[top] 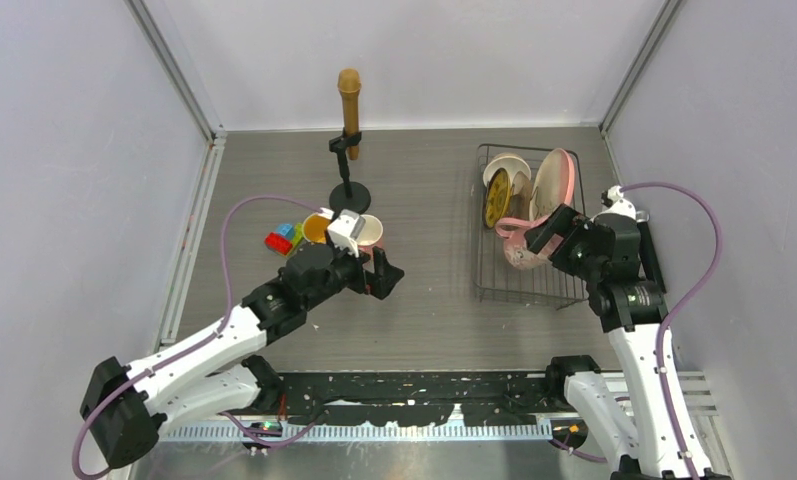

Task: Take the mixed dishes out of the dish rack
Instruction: Pick up the cup from the dish rack, then place the cup at the center of the board.

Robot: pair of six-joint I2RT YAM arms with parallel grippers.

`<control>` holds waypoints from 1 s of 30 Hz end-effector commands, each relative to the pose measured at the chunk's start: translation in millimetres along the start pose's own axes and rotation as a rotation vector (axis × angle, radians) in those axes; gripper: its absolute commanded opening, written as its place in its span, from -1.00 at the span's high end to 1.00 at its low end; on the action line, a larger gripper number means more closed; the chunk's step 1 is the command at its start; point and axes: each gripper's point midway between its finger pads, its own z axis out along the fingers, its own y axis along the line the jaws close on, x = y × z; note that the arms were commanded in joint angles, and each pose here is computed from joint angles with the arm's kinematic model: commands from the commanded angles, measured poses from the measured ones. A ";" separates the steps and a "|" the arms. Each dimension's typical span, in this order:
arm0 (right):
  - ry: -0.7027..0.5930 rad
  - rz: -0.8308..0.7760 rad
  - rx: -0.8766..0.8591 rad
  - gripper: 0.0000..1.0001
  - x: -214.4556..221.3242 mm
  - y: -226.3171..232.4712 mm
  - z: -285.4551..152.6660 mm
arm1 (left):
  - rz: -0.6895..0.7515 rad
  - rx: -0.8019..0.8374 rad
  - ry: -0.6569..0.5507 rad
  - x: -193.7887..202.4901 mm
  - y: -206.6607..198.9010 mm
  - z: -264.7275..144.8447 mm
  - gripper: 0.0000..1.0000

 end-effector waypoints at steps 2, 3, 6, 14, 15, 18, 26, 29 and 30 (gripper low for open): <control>-0.091 -0.035 -0.330 0.69 -32.3 66.4 -24.0 | 0.126 0.315 -0.080 -38.8 -64.0 4.6 -0.99; -0.078 -0.035 -0.343 0.69 -31.0 69.1 -24.3 | 0.149 0.347 -0.083 -41.0 -70.0 7.1 -0.99; -0.044 -0.040 -0.402 0.69 -28.1 80.5 -31.8 | 0.180 0.411 -0.068 -49.3 -85.6 17.4 -0.99; 0.094 -0.049 -0.573 0.70 -10.3 108.3 -48.1 | 0.312 0.642 -0.027 -64.4 -130.8 37.4 -0.95; 0.130 -0.056 -0.606 0.70 -5.5 112.8 -52.7 | 0.322 0.664 -0.005 -63.7 -134.5 39.1 -0.92; 0.214 -0.050 -0.633 0.71 4.5 117.0 -51.6 | 0.337 0.705 0.046 -59.0 -140.4 45.8 -0.83; 0.274 -0.046 -0.755 0.73 10.4 132.5 -66.9 | 0.349 0.752 0.072 -57.9 -147.7 55.1 -0.56; 0.288 -0.041 -0.786 0.73 11.9 136.1 -71.2 | 0.346 0.767 0.080 -54.9 -148.9 55.6 -0.37; 0.296 -0.039 -0.802 0.73 13.0 137.8 -72.4 | 0.340 0.771 0.090 -52.7 -149.0 56.0 -0.30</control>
